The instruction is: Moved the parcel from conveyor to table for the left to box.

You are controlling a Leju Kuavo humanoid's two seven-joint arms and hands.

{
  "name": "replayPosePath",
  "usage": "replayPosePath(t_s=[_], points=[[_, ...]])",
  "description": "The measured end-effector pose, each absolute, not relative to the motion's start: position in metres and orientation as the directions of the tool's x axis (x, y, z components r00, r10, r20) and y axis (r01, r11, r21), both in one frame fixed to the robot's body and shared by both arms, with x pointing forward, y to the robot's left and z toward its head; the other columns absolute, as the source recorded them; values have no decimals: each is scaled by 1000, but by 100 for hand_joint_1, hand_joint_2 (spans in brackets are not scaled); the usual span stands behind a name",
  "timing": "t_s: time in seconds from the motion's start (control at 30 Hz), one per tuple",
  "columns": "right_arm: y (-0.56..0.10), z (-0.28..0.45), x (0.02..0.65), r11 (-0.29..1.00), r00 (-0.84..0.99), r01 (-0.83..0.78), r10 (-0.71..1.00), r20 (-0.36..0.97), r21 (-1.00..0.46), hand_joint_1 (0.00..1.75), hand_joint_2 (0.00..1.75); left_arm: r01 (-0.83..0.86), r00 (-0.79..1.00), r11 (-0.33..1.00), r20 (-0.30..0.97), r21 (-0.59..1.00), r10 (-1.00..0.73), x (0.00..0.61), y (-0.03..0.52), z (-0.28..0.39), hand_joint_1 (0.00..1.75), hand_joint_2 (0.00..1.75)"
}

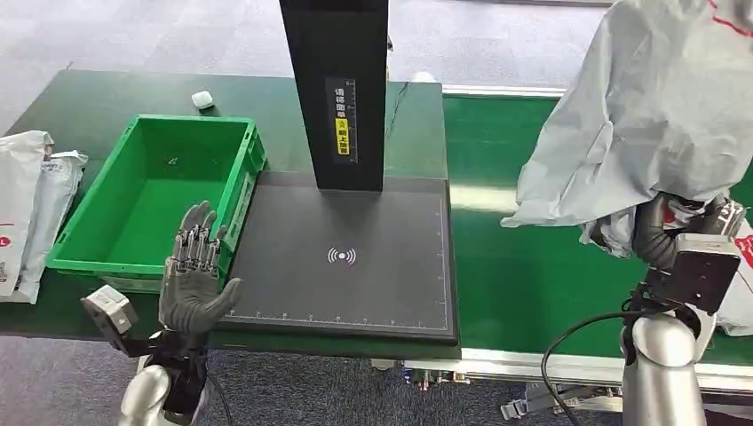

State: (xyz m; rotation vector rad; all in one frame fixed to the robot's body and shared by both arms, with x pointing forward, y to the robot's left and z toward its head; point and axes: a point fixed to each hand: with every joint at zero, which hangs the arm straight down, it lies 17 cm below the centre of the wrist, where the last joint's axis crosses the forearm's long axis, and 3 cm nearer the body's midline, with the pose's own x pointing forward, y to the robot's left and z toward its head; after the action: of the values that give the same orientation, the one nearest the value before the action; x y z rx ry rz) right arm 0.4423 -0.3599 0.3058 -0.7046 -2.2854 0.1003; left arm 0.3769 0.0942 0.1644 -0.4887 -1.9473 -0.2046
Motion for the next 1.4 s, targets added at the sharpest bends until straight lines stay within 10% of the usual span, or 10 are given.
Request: replayPosePath(t_s=[0.27,0.37,0.47,0.57,1.4], points=[[-357,306,443,849,-585,451,514,627,-275,175,175,426,-348,901,905,-79,244,377,94,164,0,175],[-279,341,501,815,-643,284,552,530,-505,175,175,402,-362,911,897,-94,252,380,104,166,0,175],[-116,285,515,496,-723,-257,471,506,-829,175,175,405,-370,909,892,-95,258,381,108,169,0,175],[-42,188,448,40,-731,-589,401,553,-807,175,175,400,-368,911,894,-95,255,381,112,167,0,175],[-106,101,497,-327,-704,-479,698,134,-815,175,175,369,-348,926,912,-79,217,386,123,158,0,175]])
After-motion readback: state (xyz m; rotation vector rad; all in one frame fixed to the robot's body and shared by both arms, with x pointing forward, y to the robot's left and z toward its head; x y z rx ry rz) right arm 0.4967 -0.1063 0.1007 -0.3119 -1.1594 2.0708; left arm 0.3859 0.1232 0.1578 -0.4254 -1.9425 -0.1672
